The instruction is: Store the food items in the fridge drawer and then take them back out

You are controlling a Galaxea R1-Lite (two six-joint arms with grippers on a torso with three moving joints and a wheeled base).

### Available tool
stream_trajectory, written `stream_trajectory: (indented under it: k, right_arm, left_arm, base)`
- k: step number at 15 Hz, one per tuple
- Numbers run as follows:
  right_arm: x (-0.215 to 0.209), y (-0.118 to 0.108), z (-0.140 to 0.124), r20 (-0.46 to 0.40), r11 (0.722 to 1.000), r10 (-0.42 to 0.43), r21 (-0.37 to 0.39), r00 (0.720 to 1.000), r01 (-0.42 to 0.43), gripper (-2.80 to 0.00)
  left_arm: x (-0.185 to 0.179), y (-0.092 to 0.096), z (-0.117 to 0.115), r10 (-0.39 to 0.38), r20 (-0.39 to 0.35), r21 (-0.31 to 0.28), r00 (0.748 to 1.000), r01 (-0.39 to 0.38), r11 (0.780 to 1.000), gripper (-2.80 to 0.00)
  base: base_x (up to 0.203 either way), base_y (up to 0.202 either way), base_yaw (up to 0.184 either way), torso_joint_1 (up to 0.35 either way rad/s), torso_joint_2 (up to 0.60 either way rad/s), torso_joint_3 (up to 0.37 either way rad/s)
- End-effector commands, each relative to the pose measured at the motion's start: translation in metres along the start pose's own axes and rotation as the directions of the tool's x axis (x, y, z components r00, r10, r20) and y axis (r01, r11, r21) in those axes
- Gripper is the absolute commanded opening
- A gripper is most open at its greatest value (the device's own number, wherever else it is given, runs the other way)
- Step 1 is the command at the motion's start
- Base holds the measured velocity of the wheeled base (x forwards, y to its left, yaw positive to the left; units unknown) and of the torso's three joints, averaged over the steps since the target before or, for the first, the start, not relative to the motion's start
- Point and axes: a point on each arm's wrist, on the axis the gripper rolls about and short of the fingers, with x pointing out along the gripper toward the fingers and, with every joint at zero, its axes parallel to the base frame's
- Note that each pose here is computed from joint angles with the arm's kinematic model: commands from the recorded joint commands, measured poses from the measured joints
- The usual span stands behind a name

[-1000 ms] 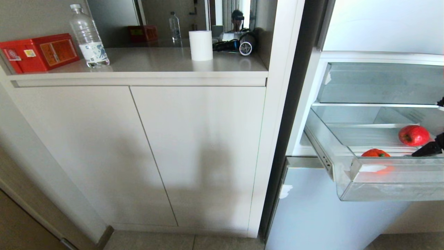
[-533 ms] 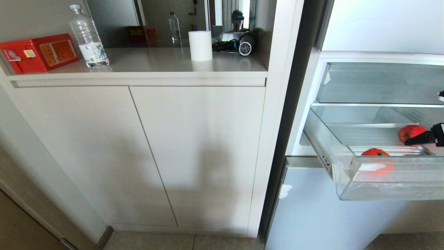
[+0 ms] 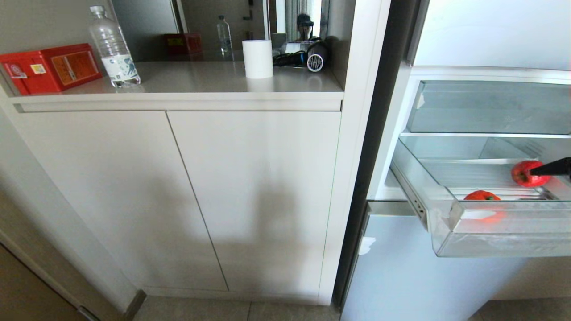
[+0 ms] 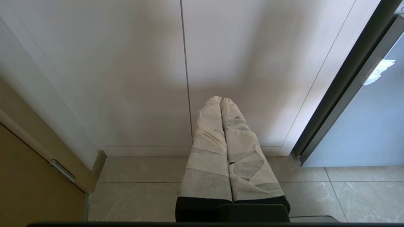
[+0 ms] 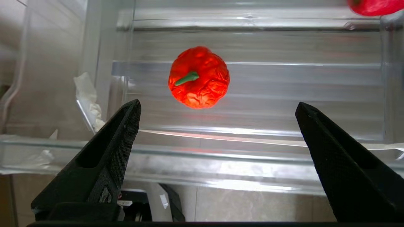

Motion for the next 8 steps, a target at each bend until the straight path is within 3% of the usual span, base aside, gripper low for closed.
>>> stream_trajectory:
  k: [1, 4, 8]
  right_arm:
    - [-0.006, 0.002, 0.002, 0.021, 1.000, -0.005, -0.014, 1.000, 0.005, 0.00]
    - [0.028, -0.006, 0.014, -0.004, 1.000, 0.015, -0.024, 1.000, -0.015, 0.00]
    - [0.075, 0.019, 0.020, -0.100, 0.998, -0.030, -0.056, 0.995, 0.024, 0.00]
  left_arm:
    - [0.000, 0.000, 0.000, 0.001, -0.002, -0.001, 1.000, -0.001, 1.000, -2.80]
    - [0.000, 0.000, 0.000, 0.001, -0.002, 0.000, 1.000, -0.001, 1.000, -2.80]
    - [0.000, 0.000, 0.000, 0.001, -0.002, 0.000, 1.000, -0.001, 1.000, -2.80]
  base:
    - [0.000, 0.000, 0.000, 0.000, 0.00, 0.000]
    - [0.000, 0.000, 0.000, 0.000, 0.00, 0.000]
    - [0.000, 0.000, 0.000, 0.000, 0.00, 0.000]
